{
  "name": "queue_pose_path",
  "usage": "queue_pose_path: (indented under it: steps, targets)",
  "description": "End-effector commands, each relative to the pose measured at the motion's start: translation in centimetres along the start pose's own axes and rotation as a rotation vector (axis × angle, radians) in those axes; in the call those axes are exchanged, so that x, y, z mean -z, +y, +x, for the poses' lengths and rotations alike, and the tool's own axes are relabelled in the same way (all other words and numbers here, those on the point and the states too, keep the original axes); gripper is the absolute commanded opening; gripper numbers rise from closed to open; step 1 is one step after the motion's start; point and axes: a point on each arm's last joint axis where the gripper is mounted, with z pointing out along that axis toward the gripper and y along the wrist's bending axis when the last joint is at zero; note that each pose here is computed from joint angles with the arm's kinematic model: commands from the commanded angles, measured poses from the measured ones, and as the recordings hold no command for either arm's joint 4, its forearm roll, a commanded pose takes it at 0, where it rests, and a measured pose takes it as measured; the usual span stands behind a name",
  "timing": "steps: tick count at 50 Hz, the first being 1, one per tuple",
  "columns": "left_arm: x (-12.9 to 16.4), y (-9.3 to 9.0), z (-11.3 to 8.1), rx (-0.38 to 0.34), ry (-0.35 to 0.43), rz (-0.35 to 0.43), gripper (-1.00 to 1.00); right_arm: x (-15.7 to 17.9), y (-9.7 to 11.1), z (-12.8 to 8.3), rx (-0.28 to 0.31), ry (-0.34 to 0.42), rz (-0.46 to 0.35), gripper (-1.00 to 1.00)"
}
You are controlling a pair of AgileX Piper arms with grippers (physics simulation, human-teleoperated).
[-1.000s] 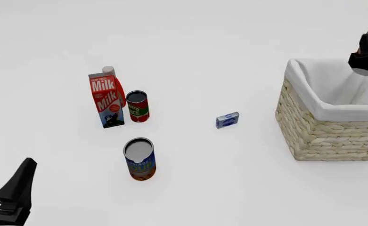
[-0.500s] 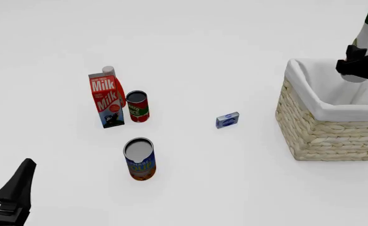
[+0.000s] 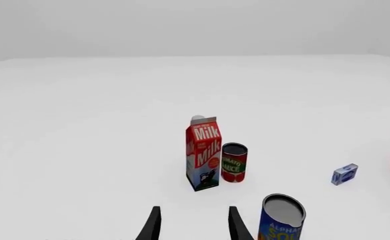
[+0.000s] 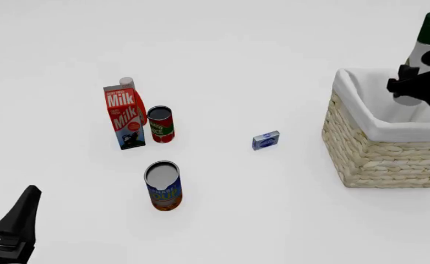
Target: Pick the salad dressing and place it in the basket.
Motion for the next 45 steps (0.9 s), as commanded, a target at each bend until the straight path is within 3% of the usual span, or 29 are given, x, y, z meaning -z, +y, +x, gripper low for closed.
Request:
queue_pose_path:
  steps: [1,11,36,37,45]
  targets:
    - [0.0,0.0,0.0,0.001,0.002,-0.005,1.0,-1.2,-0.1,0.8,-0.027,0.018,0.005,-1.0]
    - [0.0,0.0,0.1,0.001,0.007,-0.006,1.0,-1.8,0.0,2.2,-0.035,0.046,0.004,-1.0]
    - [0.0,0.1,0.1,0.001,0.008,-0.009,1.0,-2.4,-0.2,3.3,-0.033,0.067,0.011,-1.0]
    - [0.0,0.1,0.1,0.0,0.007,-0.009,1.0,-2.4,-0.2,3.3,-0.036,0.067,0.012,1.0]
    - [0.0,0.0,0.0,-0.001,0.004,-0.008,1.0,-2.3,-0.2,3.2,-0.036,0.064,0.012,1.0]
